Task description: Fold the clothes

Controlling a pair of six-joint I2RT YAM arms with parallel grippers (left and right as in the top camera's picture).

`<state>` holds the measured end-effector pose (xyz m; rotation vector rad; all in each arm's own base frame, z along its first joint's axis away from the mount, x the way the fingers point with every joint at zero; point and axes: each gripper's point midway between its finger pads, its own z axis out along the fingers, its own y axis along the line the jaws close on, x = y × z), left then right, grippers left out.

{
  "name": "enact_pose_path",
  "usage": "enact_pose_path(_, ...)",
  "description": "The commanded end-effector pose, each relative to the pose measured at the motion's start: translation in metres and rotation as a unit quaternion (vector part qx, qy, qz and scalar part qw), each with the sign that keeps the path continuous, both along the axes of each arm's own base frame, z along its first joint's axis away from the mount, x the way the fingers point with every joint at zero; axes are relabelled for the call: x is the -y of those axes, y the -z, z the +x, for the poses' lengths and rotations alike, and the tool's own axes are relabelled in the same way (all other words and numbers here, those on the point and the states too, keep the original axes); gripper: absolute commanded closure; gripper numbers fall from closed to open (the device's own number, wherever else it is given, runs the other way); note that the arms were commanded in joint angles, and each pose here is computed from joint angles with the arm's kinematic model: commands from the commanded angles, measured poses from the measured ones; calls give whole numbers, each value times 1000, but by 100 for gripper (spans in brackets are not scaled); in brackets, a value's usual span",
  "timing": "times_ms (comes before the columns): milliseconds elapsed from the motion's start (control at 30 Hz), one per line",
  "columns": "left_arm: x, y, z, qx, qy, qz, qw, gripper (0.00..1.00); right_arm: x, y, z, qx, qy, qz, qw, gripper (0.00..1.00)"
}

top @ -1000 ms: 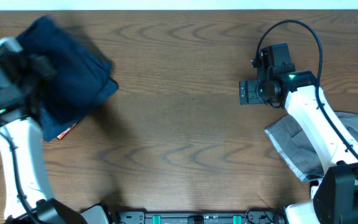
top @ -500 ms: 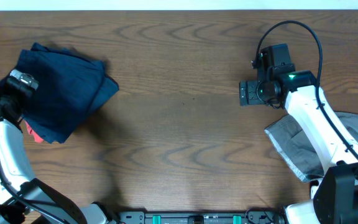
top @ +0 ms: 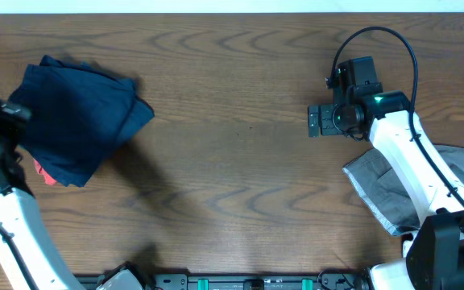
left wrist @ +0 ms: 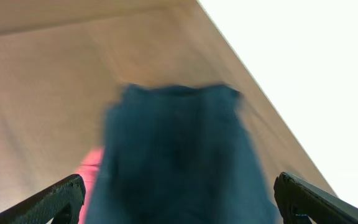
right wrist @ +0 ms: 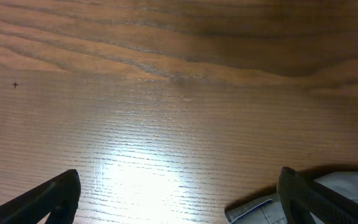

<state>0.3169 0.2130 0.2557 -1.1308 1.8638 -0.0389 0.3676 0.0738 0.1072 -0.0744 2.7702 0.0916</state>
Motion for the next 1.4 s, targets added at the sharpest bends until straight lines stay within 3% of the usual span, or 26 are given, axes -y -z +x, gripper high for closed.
enact_pose_path(0,59,5,37,7,133,-18,991,2,-7,-4,2,4,-11,23,1000,1)
enact_pose_path(133,139,30,65,-39,273,-4,961,2,-35,-11,5,6,-25,107,994,1)
enact_pose_path(267,215,75,64,-122,372,-11,920,2,-41,-15,7,8,-14,134,991,1)
enact_pose_path(367,248,111,41,-207,415,-21,886,2,-21,-9,2,-9,12,113,994,1)
enact_pose_path(467,256,135,-2,-302,421,-45,854,2,11,2,-18,-60,56,85,993,1)
enact_pose_path(733,251,135,-83,-424,407,-96,803,2,73,6,-73,-165,144,75,973,1)
enact_pose_path(867,243,122,-101,-413,399,-68,815,2,76,-8,-85,-140,144,76,977,1)
enact_pose_path(1067,243,83,-103,-246,405,-3,881,0,73,-51,-89,47,125,70,989,1)
enact_pose_path(1167,242,61,-107,-136,396,31,907,2,78,-75,-103,171,147,63,972,1)
enact_pose_path(1267,242,43,-113,-53,393,61,916,2,77,-100,-115,274,138,73,949,1)
enact_pose_path(1367,241,29,-130,-9,390,77,918,2,76,-116,-139,321,134,77,935,1)
